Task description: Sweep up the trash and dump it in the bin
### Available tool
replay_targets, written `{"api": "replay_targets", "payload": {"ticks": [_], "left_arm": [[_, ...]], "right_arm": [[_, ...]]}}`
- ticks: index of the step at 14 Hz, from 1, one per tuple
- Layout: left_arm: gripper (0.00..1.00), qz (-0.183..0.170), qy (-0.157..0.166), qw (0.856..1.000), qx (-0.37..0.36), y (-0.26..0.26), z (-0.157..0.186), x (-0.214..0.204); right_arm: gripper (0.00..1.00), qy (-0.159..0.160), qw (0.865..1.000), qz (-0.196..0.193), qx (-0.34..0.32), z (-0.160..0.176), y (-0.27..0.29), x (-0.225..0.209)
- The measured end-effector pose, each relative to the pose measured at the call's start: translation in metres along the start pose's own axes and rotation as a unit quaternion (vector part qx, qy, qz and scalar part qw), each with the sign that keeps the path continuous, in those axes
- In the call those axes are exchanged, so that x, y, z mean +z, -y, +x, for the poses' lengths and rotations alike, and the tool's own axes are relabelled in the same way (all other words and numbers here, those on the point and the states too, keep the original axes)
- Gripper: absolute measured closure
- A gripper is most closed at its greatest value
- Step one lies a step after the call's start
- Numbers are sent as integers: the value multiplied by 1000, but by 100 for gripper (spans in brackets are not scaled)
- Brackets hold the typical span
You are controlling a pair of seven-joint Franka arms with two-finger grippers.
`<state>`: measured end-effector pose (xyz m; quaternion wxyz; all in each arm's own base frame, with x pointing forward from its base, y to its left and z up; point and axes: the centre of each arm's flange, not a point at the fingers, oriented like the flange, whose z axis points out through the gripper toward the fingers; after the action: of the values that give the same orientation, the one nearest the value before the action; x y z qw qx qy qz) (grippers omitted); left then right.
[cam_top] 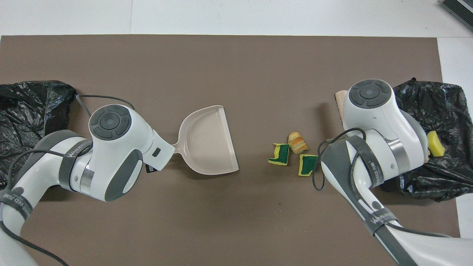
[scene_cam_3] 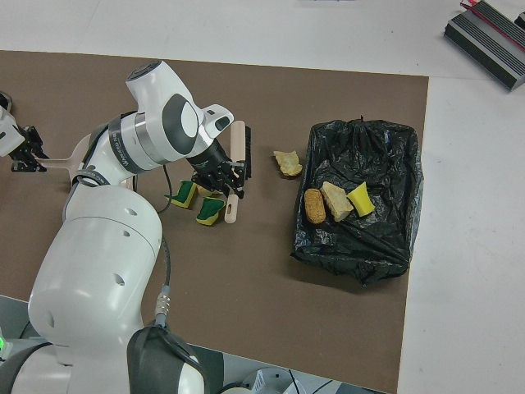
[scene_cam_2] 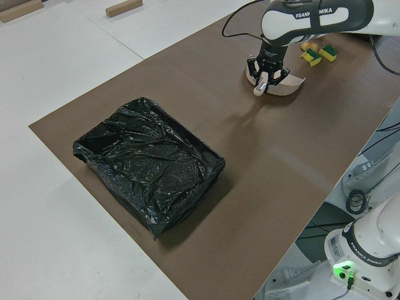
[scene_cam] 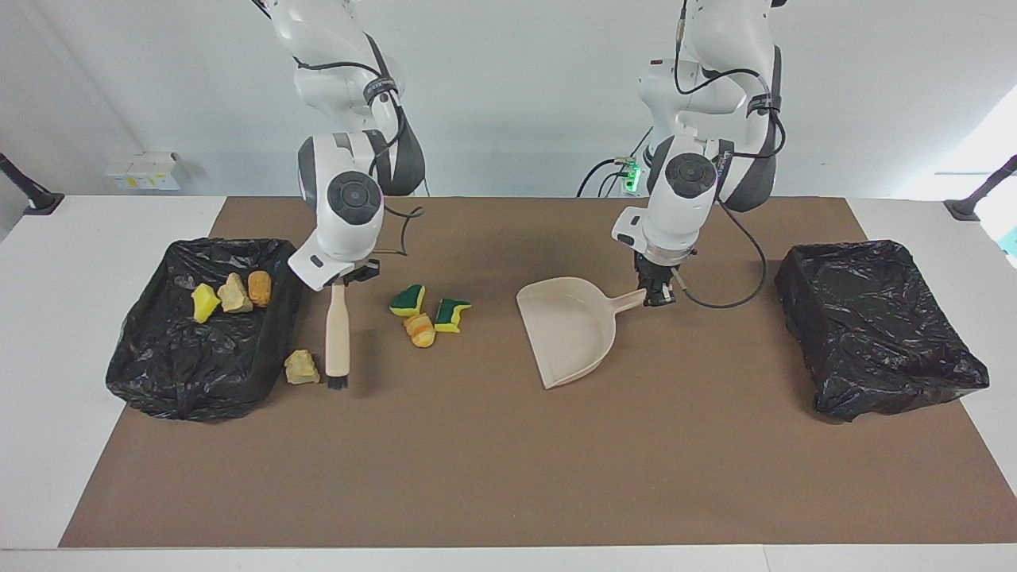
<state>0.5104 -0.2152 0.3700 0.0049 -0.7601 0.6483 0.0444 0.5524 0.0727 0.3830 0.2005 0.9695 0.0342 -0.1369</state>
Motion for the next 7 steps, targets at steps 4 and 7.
{"api": "replay_targets", "payload": {"ticks": [4, 7], "left_arm": [[68, 0, 0, 1000, 0, 0, 0, 0], [68, 0, 0, 1000, 1, 0, 0, 0]], "right_arm": [[74, -4, 999, -31, 16, 15, -36, 35], [74, -7, 999, -32, 7, 26, -30, 58]]}}
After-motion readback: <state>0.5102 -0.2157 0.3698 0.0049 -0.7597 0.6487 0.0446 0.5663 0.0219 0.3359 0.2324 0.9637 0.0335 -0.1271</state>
